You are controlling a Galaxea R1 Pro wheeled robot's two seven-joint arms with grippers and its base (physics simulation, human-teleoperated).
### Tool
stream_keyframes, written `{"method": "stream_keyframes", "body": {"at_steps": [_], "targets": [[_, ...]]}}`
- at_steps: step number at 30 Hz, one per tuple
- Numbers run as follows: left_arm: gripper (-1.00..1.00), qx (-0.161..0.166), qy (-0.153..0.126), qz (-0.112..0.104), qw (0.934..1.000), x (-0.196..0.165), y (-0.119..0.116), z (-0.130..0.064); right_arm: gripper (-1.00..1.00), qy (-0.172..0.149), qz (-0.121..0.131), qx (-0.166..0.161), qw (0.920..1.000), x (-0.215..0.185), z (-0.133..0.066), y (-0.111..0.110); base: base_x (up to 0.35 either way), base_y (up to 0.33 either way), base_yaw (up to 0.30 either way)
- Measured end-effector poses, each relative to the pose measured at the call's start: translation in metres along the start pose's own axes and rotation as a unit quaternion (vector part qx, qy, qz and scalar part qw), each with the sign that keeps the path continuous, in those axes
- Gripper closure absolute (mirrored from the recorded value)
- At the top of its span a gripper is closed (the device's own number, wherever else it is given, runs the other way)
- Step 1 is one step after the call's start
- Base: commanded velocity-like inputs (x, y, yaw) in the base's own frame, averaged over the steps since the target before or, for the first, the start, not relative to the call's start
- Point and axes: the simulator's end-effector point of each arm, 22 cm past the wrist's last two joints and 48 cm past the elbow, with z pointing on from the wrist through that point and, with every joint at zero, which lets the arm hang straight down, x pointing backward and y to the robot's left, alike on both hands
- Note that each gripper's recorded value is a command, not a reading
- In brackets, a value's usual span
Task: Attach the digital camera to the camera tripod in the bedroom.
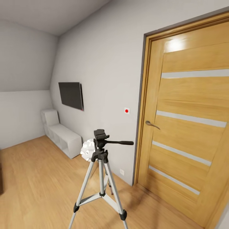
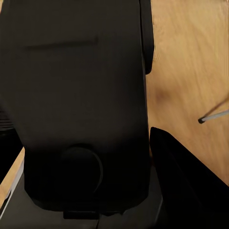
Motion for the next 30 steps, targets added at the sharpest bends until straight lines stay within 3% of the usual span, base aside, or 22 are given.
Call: {"method": "stream_keyframes", "body": {"at_steps": [30], "targets": [[1.0, 0.0, 0.001, -0.003, 1.0, 0.0004, 0.0002, 0.0, -1.0, 0.0, 0.0, 0.0, 1.0, 0.0, 0.0, -0.0001, 0.0, 0.0, 0.274]]}}
